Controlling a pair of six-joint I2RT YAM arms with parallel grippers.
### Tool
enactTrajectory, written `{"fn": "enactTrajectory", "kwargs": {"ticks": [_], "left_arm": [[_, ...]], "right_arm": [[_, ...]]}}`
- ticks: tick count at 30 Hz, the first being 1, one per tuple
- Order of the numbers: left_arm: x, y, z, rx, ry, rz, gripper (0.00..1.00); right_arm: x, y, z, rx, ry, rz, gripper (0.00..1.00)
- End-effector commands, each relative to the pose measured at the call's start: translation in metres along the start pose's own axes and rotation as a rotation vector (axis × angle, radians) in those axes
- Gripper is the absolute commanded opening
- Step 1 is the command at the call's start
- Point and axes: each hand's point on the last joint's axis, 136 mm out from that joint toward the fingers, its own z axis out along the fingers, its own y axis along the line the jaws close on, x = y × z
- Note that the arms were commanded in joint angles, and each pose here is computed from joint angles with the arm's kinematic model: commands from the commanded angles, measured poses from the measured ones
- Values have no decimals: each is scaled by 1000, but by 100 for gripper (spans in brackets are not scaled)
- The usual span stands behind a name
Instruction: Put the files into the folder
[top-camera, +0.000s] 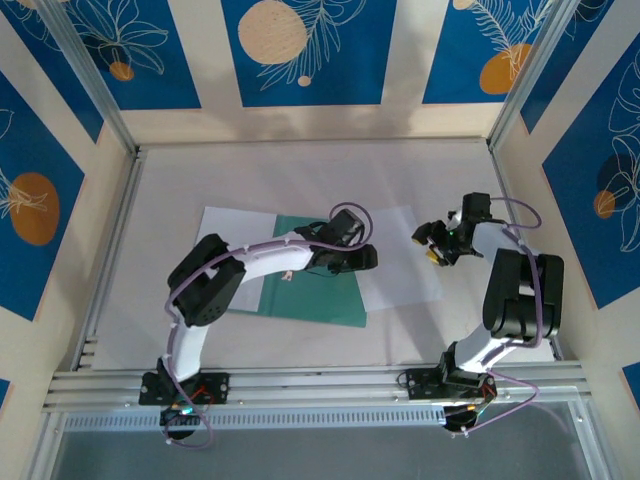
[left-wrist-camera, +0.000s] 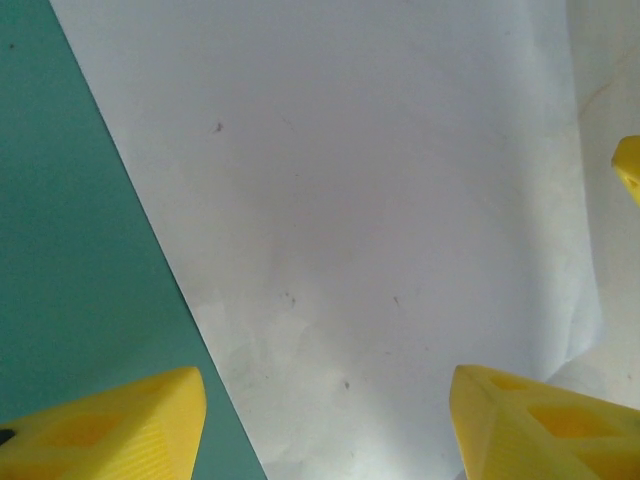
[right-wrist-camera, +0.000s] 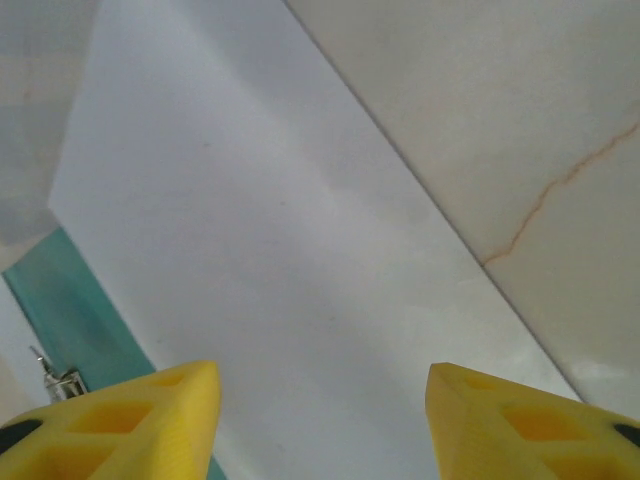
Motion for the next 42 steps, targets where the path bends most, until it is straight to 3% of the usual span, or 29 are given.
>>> {"fn": "enactTrajectory", "kwargs": {"ticks": [1, 9, 24, 42], "left_arm": [[5, 9, 8, -77, 9, -21, 67], [8, 18, 14, -126, 18, -52, 70], [8, 21, 19, -89, 23, -83, 72], [5, 30, 20, -34, 22, -129, 78]], "right_arm": [[3, -4, 6, 38, 31, -3, 57], [12, -6, 21, 25, 81, 23, 55], [38, -2, 36, -48, 160, 46, 54], [44, 19, 27, -140, 193, 63, 54]]}}
